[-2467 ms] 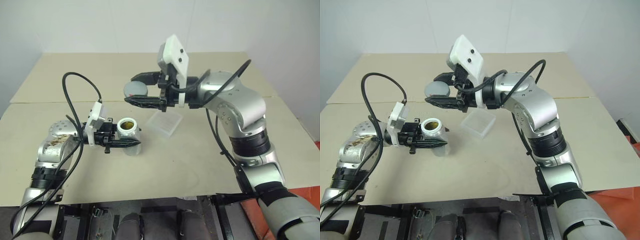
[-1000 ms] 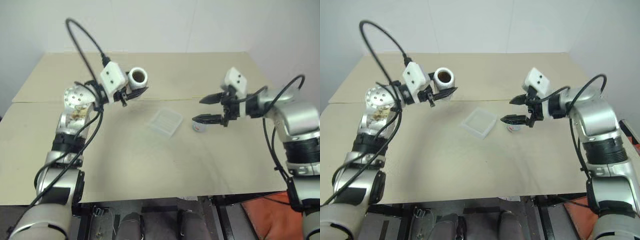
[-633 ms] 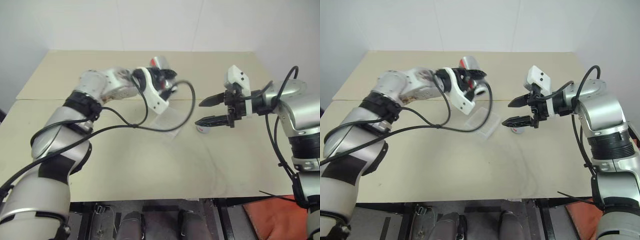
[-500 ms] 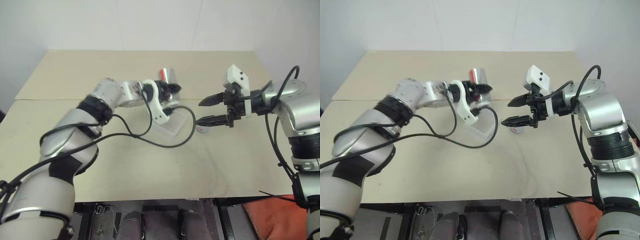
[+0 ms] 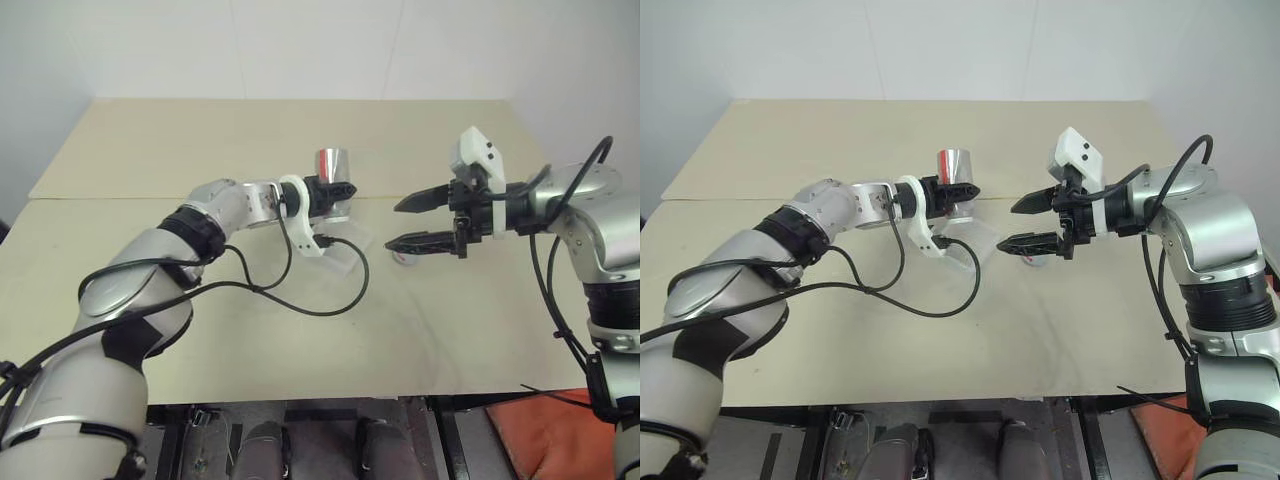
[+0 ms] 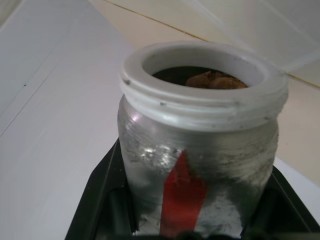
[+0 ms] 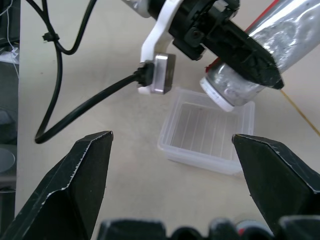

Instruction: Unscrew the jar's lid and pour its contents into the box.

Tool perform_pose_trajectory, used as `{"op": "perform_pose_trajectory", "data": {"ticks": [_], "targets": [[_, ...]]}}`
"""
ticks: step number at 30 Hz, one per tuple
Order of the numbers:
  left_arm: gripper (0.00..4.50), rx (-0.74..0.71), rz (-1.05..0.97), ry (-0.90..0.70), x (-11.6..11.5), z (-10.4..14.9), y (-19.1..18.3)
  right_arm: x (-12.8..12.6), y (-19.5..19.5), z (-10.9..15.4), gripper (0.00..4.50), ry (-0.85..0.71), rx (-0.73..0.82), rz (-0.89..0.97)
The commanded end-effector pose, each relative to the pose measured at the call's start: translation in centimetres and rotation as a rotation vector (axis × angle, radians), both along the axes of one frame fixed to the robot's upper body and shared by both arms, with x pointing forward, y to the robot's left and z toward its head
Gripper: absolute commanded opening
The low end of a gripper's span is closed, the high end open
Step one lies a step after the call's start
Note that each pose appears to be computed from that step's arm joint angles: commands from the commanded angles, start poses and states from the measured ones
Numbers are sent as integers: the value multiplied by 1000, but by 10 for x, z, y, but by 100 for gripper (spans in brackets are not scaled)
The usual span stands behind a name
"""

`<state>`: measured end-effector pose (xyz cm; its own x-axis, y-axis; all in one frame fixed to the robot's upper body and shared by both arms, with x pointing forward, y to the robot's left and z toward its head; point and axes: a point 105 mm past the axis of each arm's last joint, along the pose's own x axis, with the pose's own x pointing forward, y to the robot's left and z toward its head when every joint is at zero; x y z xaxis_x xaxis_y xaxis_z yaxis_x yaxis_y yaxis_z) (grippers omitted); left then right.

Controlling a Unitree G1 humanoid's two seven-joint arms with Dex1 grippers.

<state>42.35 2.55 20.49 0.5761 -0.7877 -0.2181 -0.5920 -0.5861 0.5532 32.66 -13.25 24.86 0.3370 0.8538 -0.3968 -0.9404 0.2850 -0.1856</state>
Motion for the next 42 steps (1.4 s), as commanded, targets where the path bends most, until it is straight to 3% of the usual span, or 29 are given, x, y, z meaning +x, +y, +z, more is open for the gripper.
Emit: {"op": "perform_pose_trajectory", "data": {"ticks": [1, 7, 9, 11, 14, 16, 21, 27, 30, 36, 38, 41, 42], "targets": [[194, -175, 5, 120, -5, 10, -2, -2, 3, 11, 443, -55, 8, 11], [194, -601, 143, 377, 6, 30, 37, -2, 3, 12, 443, -68, 36, -1], [194, -849, 185, 498, 11, 44, 54, -2, 1, 12, 443, -82, 44, -14], [194, -1156, 291, 771, 21, 47, 72, -3, 0, 13, 443, -93, 53, -22], [194, -1433, 329, 1209, 15, 39, 82, -3, -2, 11, 443, -96, 57, -34], [194, -1537, 369, 1386, 8, 34, 88, -2, -2, 10, 443, -94, 59, -44], [194, -1776, 359, 1447, -3, 26, 105, -2, -2, 7, 443, -86, 68, -52], [194, -1887, 380, 1381, -9, 5, 117, -3, 0, 6, 443, -77, 79, -49], [194, -1883, 394, 1417, -13, -8, 118, -4, 1, 4, 443, -74, 83, -49], [194, -1872, 309, 1447, -18, -10, 119, -5, 2, 3, 443, -72, 93, -51], [194, -1794, 303, 1387, -17, -5, 118, -5, 3, 3, 443, -72, 94, -51], [194, -1557, 356, 1116, -4, 9, 116, -4, 3, 4, 443, -78, 90, -54], [194, -1444, 335, 1009, 2, 25, 109, -4, 2, 4, 443, -80, 88, -55]]}}
